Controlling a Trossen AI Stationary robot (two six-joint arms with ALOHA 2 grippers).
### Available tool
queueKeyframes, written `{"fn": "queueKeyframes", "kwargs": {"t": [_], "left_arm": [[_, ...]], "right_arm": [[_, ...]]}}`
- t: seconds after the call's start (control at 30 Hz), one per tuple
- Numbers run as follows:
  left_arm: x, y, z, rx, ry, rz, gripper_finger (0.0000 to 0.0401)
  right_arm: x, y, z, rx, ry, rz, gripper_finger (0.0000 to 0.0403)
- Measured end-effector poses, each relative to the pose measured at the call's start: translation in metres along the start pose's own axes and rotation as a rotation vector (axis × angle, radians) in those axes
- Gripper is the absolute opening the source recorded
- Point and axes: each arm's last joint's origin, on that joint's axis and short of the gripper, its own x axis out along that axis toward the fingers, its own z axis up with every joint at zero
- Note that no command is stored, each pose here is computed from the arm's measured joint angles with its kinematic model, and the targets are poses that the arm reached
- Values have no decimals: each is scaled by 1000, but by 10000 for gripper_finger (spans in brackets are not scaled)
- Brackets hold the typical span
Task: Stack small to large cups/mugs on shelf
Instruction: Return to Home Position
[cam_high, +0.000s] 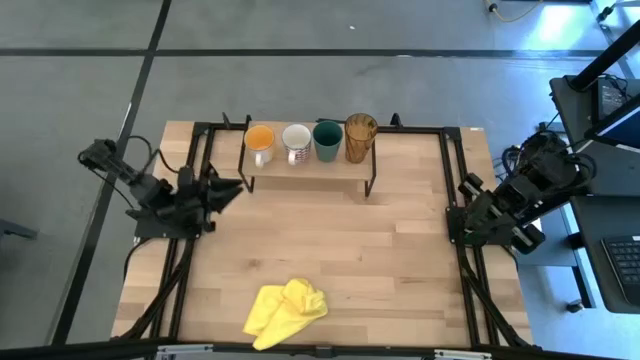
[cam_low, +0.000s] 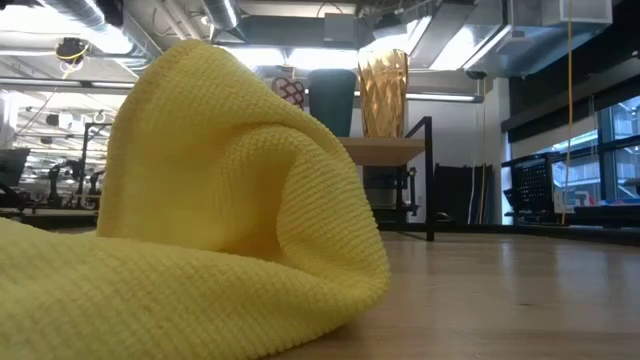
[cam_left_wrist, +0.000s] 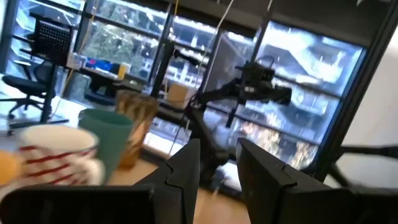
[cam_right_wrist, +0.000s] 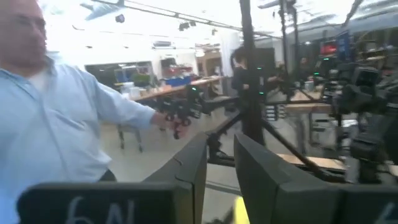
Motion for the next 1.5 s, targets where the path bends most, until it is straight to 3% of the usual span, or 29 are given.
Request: {"fn": "queueKeyframes", "kwargs": {"t": [0.2,0.37,0.57,0.83,1.03,1.33,1.5], "left_arm": [[-27,31,-5,24,157,24,98],[-49,57,-21,-15,325,104,98],[-59,70,-23,-17,332,162,98],[-66,81,-34,-42,354,302,98],[-67,82,-48,-95,455,262,98],[-69,88,-97,-93,584,283,98],[-69,86,-99,-17,640,225,98]], "right_arm": [[-17,-8,-26,-155,29,-16,83],[-26,-19,-45,-187,10,-280,83],[-33,-24,-57,-289,-149,-365,83],[-33,-31,-108,-274,-270,-398,83],[-29,-37,-151,-263,-357,-425,83],[-27,-39,-153,-268,-338,-425,83],[-25,-39,-159,-320,-274,-426,83]]}}
